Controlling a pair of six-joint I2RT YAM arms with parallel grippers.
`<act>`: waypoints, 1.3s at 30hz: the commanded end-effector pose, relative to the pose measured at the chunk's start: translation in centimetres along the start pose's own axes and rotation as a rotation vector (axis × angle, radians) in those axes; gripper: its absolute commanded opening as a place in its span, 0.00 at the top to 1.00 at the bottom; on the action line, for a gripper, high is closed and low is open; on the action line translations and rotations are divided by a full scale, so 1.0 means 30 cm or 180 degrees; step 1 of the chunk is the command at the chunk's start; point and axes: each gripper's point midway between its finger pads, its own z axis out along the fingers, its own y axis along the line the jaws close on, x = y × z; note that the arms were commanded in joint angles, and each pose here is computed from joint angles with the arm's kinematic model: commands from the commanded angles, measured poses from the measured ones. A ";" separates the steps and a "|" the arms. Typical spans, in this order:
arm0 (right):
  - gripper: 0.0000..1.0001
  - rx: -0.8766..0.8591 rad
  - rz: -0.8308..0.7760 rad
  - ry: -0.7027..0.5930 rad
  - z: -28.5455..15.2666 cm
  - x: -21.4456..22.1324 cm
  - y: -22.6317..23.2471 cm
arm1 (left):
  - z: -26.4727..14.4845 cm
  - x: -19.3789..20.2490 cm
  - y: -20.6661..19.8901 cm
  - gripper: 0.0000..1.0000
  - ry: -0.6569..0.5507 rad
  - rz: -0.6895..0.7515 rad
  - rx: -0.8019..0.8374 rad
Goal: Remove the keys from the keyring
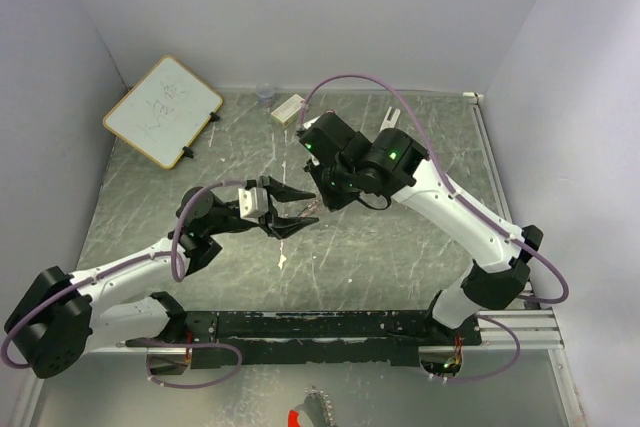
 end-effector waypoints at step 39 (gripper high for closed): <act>1.00 -0.0036 -0.0083 -0.0052 -0.042 0.020 -0.012 | 0.070 -0.019 0.070 0.41 -0.0685 -0.0079 -0.0324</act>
